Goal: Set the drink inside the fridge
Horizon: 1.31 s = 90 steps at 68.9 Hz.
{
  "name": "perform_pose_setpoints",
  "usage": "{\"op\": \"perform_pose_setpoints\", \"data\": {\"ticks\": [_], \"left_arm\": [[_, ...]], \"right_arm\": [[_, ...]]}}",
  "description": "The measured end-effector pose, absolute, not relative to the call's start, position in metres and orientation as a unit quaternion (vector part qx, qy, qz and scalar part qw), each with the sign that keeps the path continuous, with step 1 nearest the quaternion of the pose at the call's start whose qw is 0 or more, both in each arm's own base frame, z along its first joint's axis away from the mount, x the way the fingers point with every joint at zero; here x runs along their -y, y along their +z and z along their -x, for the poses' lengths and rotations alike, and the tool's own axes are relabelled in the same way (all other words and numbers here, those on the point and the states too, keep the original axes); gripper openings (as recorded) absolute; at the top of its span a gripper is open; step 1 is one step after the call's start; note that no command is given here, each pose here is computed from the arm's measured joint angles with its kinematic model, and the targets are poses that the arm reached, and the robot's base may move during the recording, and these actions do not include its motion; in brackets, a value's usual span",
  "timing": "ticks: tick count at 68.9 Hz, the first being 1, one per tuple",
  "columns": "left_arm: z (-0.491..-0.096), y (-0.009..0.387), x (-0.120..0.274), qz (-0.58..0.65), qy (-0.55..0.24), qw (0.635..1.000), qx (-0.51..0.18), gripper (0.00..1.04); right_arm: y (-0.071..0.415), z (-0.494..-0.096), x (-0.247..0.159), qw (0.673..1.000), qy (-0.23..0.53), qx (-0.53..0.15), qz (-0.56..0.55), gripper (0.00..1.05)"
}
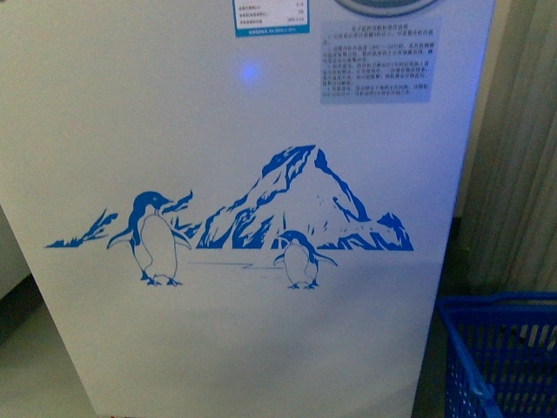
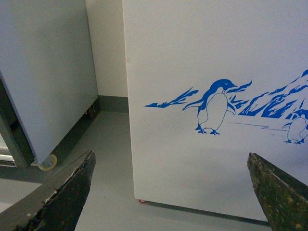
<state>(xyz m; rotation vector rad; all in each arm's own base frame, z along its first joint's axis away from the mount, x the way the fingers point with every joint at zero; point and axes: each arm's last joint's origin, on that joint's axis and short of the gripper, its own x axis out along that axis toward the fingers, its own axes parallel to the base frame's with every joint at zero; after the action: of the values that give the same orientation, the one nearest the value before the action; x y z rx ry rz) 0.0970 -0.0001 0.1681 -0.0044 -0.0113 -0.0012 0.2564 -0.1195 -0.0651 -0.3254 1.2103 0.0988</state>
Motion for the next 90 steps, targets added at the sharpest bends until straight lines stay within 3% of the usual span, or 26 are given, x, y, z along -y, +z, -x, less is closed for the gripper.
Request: {"op": "perform_pose_setpoints", "data": {"ticks": [15, 51, 73, 90], "left_arm": [[-0.097, 0.168, 0.000, 0.002, -0.001, 1.000, 0.006, 0.97], [-0.097, 0.168, 0.000, 0.002, -0.001, 1.000, 0.006, 0.97], [-0.097, 0.168, 0.000, 0.002, -0.001, 1.000, 0.006, 0.97], [-0.097, 0.168, 0.000, 0.002, -0.001, 1.000, 0.006, 0.97]], "right_arm": [[-0.116, -0.272, 0.111, 0.790, 0.087, -0.589, 0.149, 0.97], [-0.190, -0.283, 0.109, 0.764, 0.078, -0.623, 0.148, 0.97], [-0.188, -0.277, 0.109, 0.765, 0.065, -0.624, 0.144, 0.55], [-0.152, -0.279, 0.112, 0.793, 0.040, -0.594, 0.132, 0.42]]}}
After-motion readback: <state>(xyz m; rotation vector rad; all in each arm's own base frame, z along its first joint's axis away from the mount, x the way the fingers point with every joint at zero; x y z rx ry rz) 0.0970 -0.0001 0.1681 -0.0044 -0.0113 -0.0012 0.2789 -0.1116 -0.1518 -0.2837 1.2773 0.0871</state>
